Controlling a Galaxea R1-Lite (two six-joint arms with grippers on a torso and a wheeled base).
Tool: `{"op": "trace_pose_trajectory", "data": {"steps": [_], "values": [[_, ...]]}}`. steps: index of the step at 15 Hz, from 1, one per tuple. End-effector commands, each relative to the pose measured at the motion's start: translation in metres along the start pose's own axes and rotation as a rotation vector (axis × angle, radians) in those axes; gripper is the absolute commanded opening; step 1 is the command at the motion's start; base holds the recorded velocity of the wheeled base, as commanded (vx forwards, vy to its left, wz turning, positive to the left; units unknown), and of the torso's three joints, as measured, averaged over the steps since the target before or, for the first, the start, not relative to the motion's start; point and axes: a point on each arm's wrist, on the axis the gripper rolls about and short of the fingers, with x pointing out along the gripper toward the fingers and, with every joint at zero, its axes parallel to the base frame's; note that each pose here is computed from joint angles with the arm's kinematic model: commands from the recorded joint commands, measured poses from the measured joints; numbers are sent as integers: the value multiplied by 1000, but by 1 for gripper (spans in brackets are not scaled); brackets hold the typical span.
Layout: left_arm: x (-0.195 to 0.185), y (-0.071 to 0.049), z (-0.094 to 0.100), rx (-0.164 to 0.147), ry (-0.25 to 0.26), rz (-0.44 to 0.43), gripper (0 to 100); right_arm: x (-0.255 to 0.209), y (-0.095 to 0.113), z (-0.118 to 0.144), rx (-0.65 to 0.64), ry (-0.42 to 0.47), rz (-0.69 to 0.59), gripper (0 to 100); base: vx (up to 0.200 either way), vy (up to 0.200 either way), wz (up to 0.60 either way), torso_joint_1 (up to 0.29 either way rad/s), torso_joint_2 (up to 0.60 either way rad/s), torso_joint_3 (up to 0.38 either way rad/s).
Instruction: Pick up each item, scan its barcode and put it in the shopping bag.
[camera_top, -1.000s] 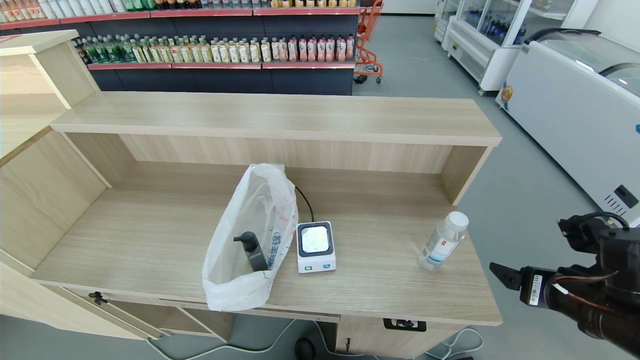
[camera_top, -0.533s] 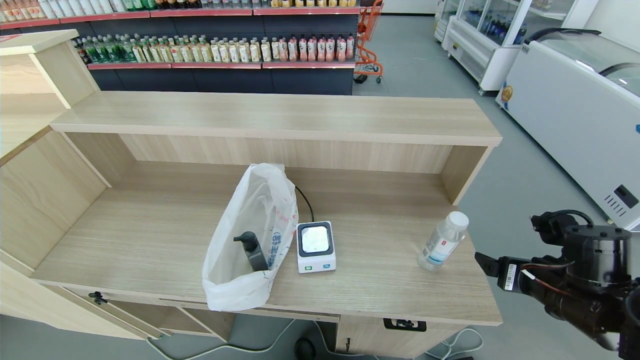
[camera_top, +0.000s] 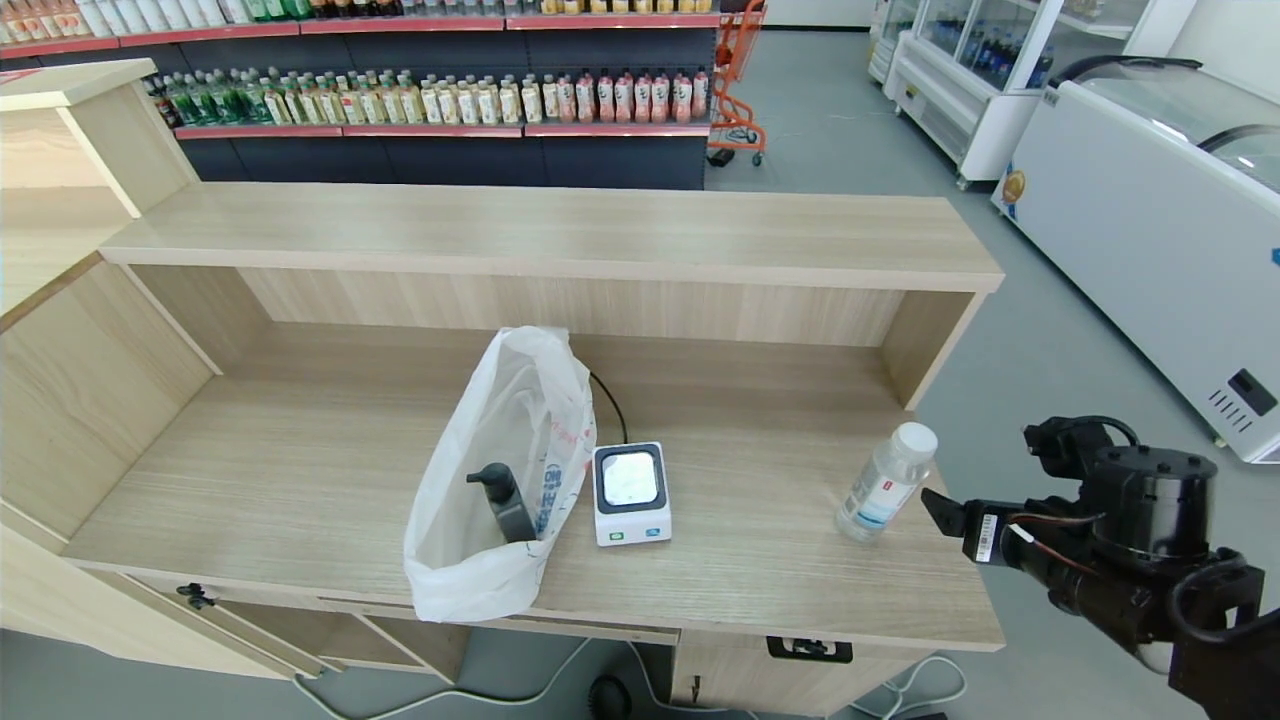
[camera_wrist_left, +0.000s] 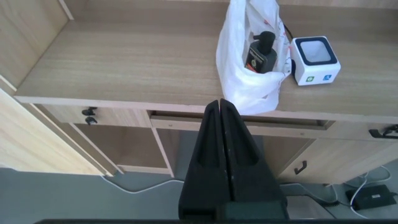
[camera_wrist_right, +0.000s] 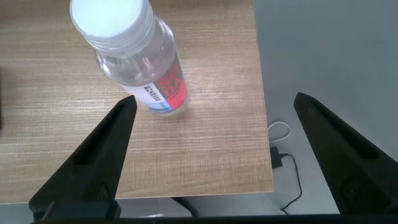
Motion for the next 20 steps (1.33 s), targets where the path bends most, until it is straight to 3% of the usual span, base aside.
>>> {"op": "trace_pose_trajectory", "data": {"steps": [1, 20], "values": [[0, 0, 0, 0, 1, 0, 0, 9, 2, -6, -19, 14, 3, 100, 0, 0, 0, 0, 0, 0], [0, 0, 0, 0, 1, 0, 0, 48, 14, -25, -87, -50, 104, 100, 0, 0, 0, 0, 0, 0]]}}
